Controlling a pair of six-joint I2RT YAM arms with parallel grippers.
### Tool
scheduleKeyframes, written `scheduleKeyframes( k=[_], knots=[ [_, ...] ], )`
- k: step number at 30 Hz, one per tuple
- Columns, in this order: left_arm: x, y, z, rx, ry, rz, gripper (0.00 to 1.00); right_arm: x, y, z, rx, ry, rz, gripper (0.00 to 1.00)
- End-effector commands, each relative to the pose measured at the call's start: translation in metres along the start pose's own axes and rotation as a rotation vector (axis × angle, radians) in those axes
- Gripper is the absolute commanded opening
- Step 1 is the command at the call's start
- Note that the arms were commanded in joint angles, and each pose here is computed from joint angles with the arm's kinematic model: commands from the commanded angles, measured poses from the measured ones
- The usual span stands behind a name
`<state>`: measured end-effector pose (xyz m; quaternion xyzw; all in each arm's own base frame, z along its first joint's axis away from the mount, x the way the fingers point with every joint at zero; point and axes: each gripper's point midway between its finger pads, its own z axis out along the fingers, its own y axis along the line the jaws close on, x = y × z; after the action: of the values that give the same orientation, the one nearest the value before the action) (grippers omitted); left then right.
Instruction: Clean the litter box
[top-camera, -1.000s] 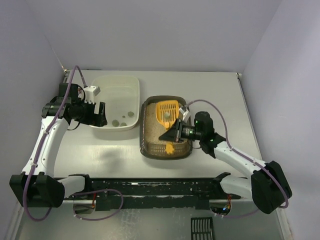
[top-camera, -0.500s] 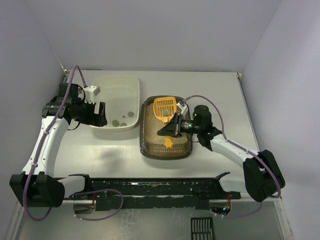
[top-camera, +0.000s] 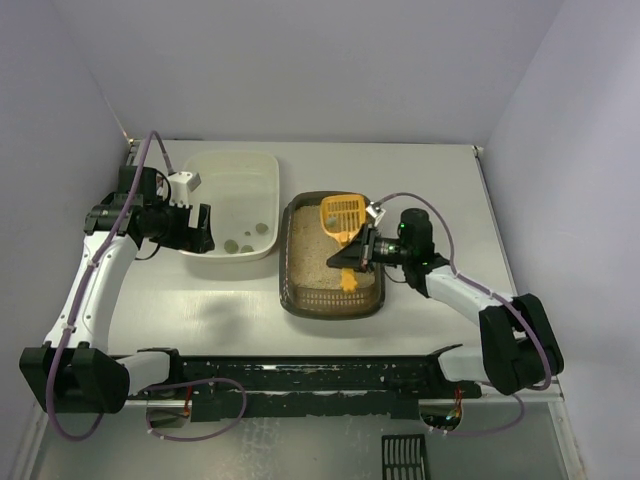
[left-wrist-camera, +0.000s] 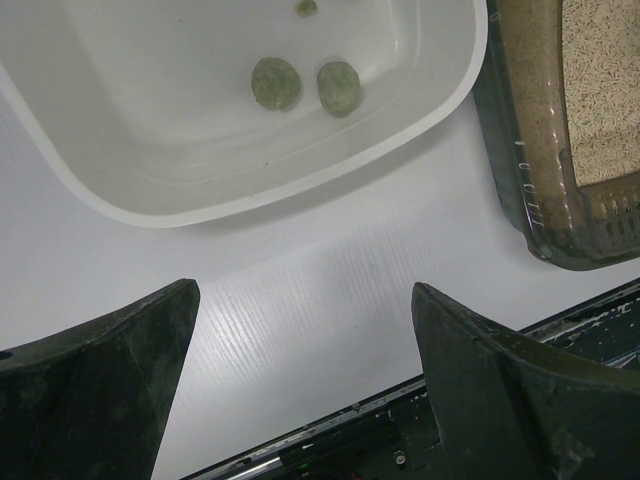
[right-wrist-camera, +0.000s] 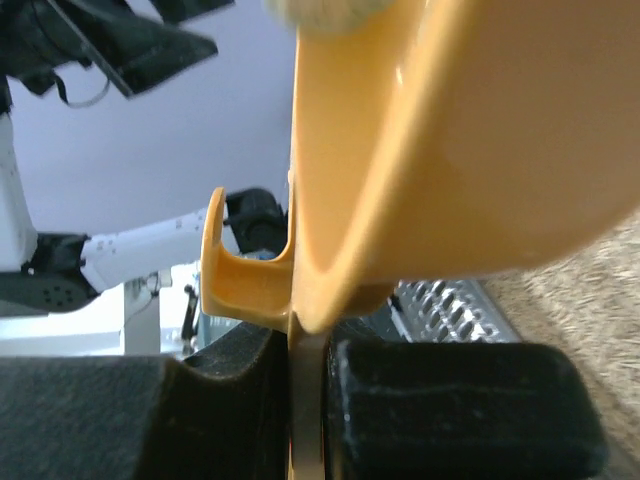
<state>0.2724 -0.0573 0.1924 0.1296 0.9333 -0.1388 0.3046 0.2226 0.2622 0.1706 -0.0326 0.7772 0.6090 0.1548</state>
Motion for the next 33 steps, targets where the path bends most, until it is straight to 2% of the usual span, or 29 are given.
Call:
scheduleKeyframes(
  k=[1,8,13,15,19,23,25,28,33],
  knots=[
    [-0.004,0.002,0.003,0.003,-0.012,0.008,0.98,-0.017,0.003,-0.015,-0.016,-0.067,-0.047,0.0],
    [-0.003,0.003,0.004,0.003,-0.009,0.009,0.98,0.002,0.021,0.002,-0.086,0.005,-0.075,0.0],
    [-0.004,0.003,0.002,-0.004,-0.017,0.01,0.99,-0.022,0.025,-0.012,-0.133,-0.068,-0.076,0.0],
    [-0.004,0.003,0.001,-0.007,-0.019,0.008,0.99,-0.011,0.029,-0.002,-0.153,-0.031,-0.082,0.0],
    [-0.004,0.003,0.001,-0.007,-0.019,0.008,0.99,0.002,0.018,0.023,-0.016,0.015,-0.305,0.0],
    [-0.003,0.003,0.003,-0.003,-0.009,0.006,0.99,-0.004,0.012,0.019,-0.034,-0.047,-0.353,0.0],
    [-0.003,0.003,0.003,-0.003,-0.01,0.006,0.99,-0.002,0.012,0.018,-0.063,-0.063,-0.324,0.0],
    [-0.003,0.003,0.003,0.0,-0.01,0.007,0.99,0.0,0.036,0.009,-0.233,-0.116,-0.266,0.0],
    [-0.002,0.003,0.006,0.007,-0.001,0.007,0.98,0.004,0.046,0.007,-0.331,-0.085,-0.036,0.0]
  ],
)
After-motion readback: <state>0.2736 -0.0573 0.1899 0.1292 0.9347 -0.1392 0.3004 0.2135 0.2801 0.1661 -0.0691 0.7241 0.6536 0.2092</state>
